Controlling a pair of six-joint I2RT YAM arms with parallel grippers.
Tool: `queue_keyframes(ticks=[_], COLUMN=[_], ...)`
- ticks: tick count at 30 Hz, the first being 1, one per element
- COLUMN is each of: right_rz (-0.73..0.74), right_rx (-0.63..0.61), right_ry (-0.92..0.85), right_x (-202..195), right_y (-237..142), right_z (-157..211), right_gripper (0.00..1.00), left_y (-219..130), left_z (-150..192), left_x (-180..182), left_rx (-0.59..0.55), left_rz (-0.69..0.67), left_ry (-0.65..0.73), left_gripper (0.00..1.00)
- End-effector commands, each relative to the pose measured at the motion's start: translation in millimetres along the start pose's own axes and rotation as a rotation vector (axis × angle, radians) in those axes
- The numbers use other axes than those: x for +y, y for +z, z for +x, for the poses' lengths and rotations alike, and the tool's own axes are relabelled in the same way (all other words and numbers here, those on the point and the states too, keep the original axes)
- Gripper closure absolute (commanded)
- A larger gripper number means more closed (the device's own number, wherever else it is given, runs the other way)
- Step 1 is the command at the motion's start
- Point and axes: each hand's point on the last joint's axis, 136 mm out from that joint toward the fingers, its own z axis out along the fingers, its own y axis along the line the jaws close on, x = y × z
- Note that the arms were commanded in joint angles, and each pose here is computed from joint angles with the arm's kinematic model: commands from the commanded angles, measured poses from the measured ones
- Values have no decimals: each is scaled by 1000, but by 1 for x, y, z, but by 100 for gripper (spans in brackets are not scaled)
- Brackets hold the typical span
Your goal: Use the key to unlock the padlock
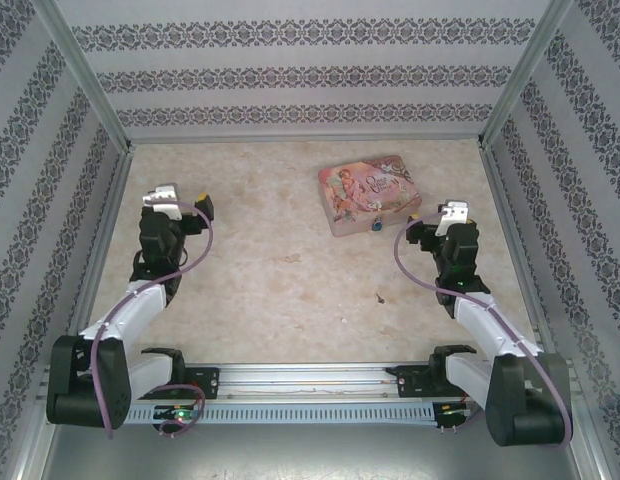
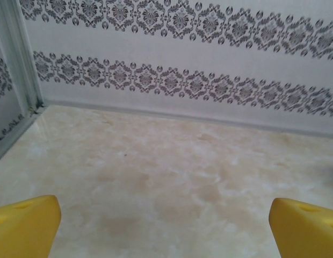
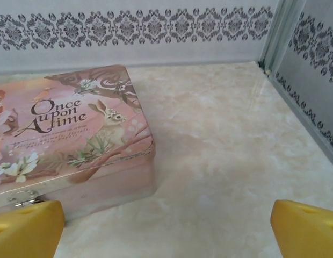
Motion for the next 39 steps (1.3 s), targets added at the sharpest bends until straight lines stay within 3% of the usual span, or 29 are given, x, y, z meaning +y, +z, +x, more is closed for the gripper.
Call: queue_keyframes(ticks=[1, 6, 10, 21, 39], right_rz=[-53, -212, -307, -367, -329], right_rx=[127, 163, 190, 278, 378], right_ry=[69, 191, 314, 558, 563], right_x=[8, 35, 48, 34, 31], right_y=[-9, -9, 2, 66, 138], right_z=[6, -17, -35, -44, -9], right_gripper=[2, 1, 2, 2, 1], left_y=[-5, 0, 6, 22, 66], left_z=[29, 38, 47, 77, 121], left_x=[-5, -34, -59, -168, -304], left_rx=[207, 308, 365, 542, 767], left_rz=[21, 133, 197, 408, 637], left_ry=[-179, -407, -489, -488, -502], left_gripper=[1, 1, 1, 1, 1])
